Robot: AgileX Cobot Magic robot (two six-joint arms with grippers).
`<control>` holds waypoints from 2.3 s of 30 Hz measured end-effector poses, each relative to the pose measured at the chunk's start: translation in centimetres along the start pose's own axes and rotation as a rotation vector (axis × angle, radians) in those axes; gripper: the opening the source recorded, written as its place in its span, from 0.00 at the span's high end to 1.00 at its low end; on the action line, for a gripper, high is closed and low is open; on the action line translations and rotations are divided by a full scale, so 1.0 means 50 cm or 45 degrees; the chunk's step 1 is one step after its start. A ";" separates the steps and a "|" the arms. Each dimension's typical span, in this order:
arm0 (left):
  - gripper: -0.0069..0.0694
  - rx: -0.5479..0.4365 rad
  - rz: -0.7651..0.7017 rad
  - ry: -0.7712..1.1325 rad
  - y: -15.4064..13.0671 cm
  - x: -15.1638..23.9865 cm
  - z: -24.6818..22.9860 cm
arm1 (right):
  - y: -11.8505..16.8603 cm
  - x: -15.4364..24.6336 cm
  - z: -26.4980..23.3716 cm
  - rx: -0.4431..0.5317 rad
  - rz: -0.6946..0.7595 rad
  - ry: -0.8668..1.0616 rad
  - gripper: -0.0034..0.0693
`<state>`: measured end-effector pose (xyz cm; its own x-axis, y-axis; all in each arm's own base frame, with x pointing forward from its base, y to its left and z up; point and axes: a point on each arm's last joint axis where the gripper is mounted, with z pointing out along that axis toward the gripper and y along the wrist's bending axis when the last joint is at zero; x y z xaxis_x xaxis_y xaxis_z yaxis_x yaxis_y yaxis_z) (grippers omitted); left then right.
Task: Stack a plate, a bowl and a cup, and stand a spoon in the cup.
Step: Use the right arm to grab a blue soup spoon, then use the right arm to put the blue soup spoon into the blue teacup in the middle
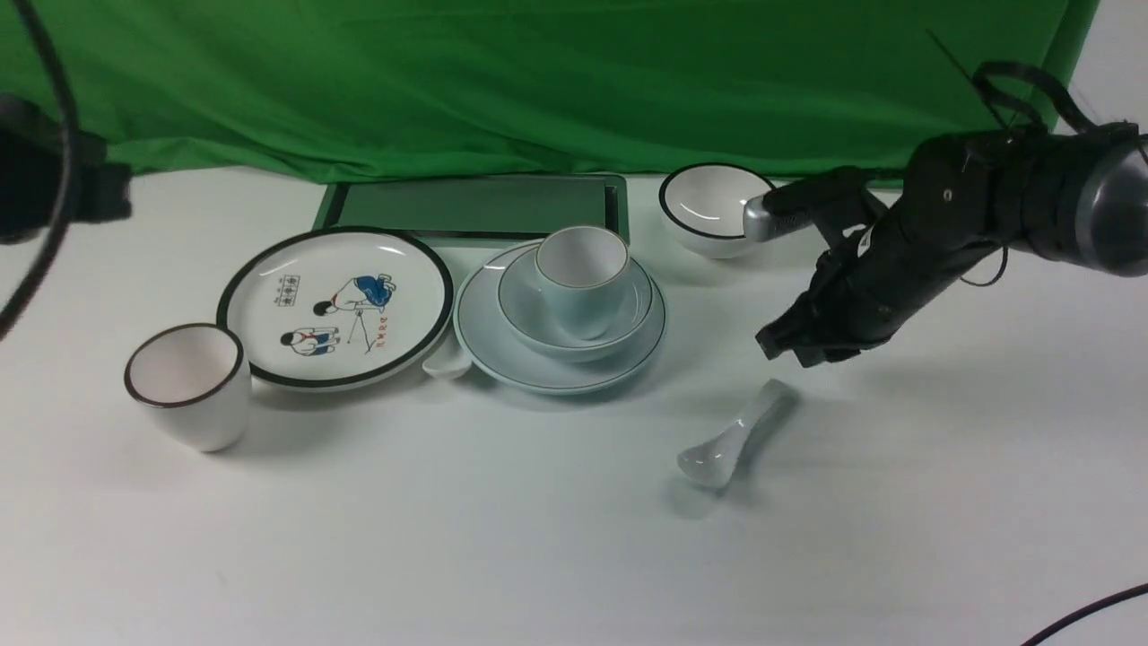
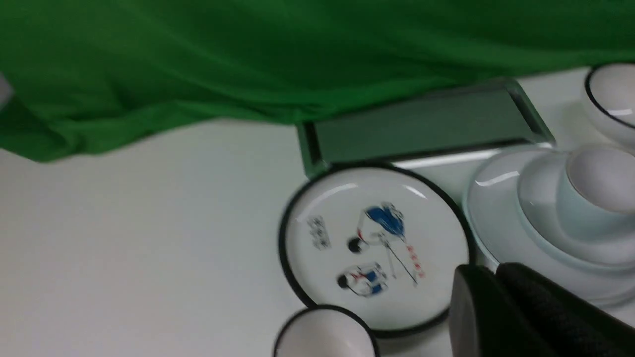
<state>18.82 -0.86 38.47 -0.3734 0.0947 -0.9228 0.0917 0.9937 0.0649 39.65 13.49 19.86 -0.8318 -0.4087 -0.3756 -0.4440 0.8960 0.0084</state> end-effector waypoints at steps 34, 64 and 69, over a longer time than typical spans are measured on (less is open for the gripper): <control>0.92 -0.051 -0.097 -0.322 -0.001 0.067 -0.035 | 0.094 -0.003 0.084 -0.087 0.399 0.118 0.74; 0.92 -0.042 -0.136 -0.354 -0.002 0.062 -0.035 | 0.225 -0.161 0.037 -0.074 -0.018 -1.351 0.73; 0.92 -0.045 -0.124 -0.354 -0.002 0.062 -0.035 | 0.226 -0.162 0.026 -0.071 -0.034 -1.330 0.56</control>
<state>16.02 -0.54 36.27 -0.1114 -0.0167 -0.9936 0.0339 0.9992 -0.0206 41.80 27.13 21.78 -0.1315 -0.0508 -0.9900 -0.4949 0.8687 0.0211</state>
